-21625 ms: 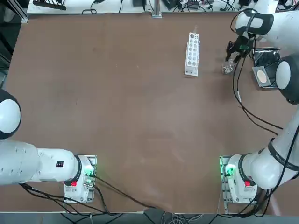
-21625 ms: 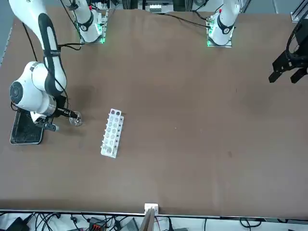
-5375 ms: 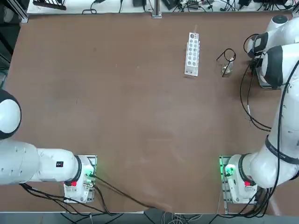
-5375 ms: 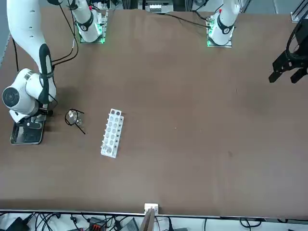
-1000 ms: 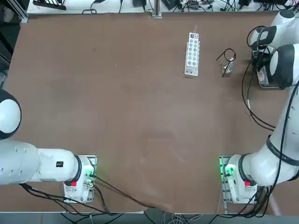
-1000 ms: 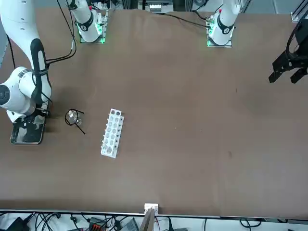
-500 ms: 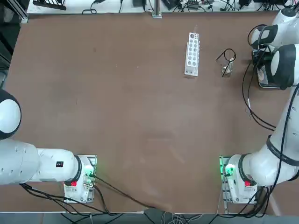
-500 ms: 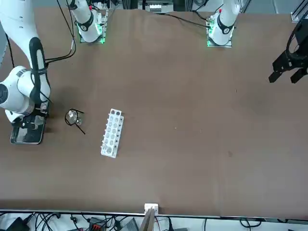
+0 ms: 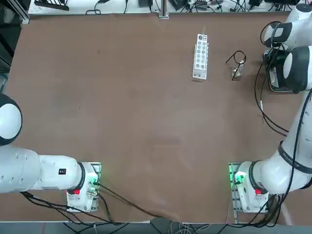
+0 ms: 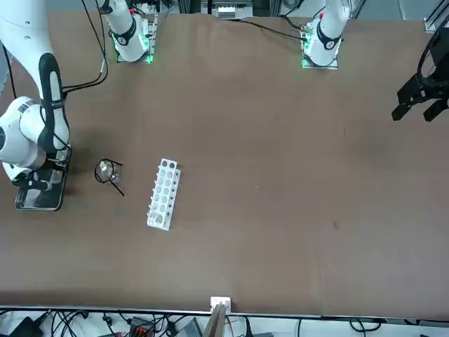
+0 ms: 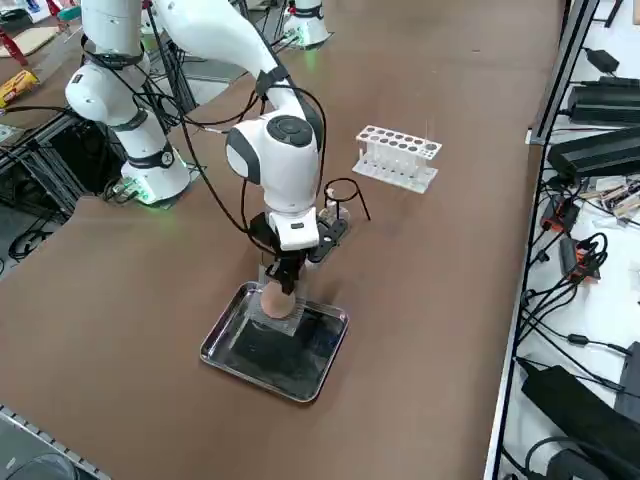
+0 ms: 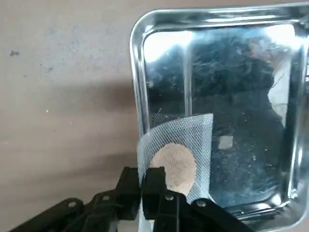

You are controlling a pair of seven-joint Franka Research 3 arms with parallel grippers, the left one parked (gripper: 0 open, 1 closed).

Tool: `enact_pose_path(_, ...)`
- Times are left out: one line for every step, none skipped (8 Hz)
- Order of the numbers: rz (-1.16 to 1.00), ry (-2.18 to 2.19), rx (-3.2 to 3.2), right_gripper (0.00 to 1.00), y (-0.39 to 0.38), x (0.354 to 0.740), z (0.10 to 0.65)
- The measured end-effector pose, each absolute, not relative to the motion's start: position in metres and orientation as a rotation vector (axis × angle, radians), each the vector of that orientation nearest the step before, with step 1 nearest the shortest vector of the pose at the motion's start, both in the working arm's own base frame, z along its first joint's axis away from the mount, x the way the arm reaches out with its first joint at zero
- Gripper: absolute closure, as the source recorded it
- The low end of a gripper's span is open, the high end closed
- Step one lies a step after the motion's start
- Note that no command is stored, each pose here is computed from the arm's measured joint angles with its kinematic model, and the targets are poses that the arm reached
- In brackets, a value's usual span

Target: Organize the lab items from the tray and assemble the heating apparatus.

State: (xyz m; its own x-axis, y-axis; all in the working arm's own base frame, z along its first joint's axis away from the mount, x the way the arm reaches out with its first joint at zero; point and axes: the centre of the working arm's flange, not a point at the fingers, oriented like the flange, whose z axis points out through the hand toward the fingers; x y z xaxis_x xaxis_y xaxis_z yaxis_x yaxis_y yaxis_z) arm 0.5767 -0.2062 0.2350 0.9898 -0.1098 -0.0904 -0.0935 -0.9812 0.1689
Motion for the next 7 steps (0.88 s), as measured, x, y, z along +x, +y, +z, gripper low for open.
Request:
enact_pose_path(-0.143, -0.158, 2.966, 0.96, -0.210, 0.577, 0.239)
enact_pose_path(-0.136, -0.161, 2.961, 0.97, -0.214, 0.578, 0.242)
enact_pose_path(-0.132, -0.166, 2.957, 0.97, -0.219, 0.579, 0.247)
enact_pose_path(-0.137, -0.170, 2.957, 0.97, -0.222, 0.581, 0.254)
enact_pose_path(-0.146, -0.171, 2.958, 0.98, -0.225, 0.586, 0.263)
enact_pose_path(-0.153, -0.164, 2.957, 0.98, -0.227, 0.591, 0.276)
enact_pose_path(-0.163, -0.145, 2.950, 0.98, -0.228, 0.597, 0.290)
